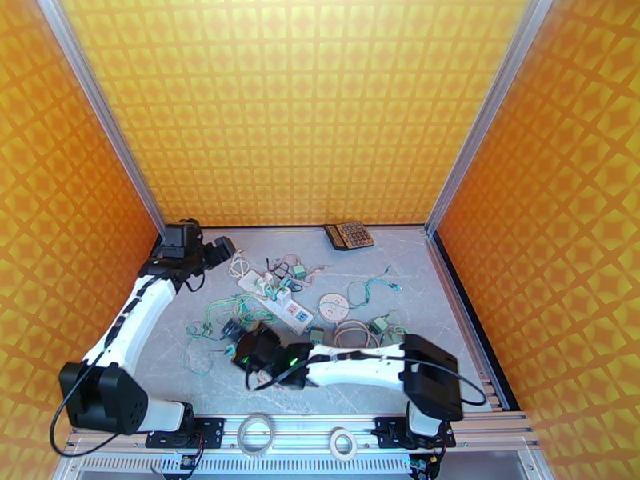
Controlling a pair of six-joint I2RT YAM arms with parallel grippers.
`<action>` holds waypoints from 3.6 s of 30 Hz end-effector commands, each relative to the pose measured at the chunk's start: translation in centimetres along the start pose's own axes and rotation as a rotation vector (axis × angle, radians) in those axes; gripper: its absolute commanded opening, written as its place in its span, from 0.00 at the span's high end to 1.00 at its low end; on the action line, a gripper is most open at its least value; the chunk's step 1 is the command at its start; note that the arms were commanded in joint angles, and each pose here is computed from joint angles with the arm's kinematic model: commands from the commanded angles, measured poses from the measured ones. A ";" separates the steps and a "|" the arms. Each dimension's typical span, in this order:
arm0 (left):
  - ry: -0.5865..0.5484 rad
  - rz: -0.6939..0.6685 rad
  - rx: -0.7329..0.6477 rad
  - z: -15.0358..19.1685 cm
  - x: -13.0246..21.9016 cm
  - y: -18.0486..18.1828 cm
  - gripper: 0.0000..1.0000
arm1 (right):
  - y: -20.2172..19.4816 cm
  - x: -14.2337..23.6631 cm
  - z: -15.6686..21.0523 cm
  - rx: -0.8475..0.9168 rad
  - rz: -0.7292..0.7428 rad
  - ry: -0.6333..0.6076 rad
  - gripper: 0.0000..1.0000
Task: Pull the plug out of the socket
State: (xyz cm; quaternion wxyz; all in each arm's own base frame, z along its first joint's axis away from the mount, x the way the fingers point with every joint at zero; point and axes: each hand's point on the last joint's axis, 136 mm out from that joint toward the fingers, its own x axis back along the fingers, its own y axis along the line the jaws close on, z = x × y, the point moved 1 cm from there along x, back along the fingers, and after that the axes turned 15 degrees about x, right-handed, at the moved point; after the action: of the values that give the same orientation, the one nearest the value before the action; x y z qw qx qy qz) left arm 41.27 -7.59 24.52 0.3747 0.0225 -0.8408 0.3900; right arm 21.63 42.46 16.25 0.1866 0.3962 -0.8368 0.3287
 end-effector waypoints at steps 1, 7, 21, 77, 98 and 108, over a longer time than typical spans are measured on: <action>0.045 -0.041 -0.027 1.5 -2.2 1.1 0.14 | -2.9 0.8 0.9 -0.074 0.040 0.010 0.23; 0.097 -0.066 -0.039 3.3 -4.8 1.8 0.14 | -7.1 0.0 3.6 -0.193 0.086 0.067 0.24; 0.212 -0.135 -0.081 6.6 -11.5 3.5 0.41 | -12.6 -4.7 8.4 -0.323 -0.024 0.145 0.28; 0.380 -0.310 -0.035 10.3 -17.9 8.0 0.96 | -15.9 -6.7 4.4 -0.276 -0.052 0.070 0.67; 0.378 -0.325 -0.082 10.5 -17.9 8.1 0.96 | -12.5 -11.3 8.4 -0.355 -0.154 0.190 0.66; 0.379 -0.331 -0.082 10.6 -18.0 8.3 0.96 | -13.4 -9.4 6.4 -0.296 -0.076 0.141 0.67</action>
State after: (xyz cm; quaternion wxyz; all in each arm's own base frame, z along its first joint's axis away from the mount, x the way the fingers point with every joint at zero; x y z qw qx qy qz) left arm 46.37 -14.25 5.97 0.5530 0.0421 -0.7708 0.3136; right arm 37.39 35.16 7.96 0.3737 0.3662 -0.8222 0.2241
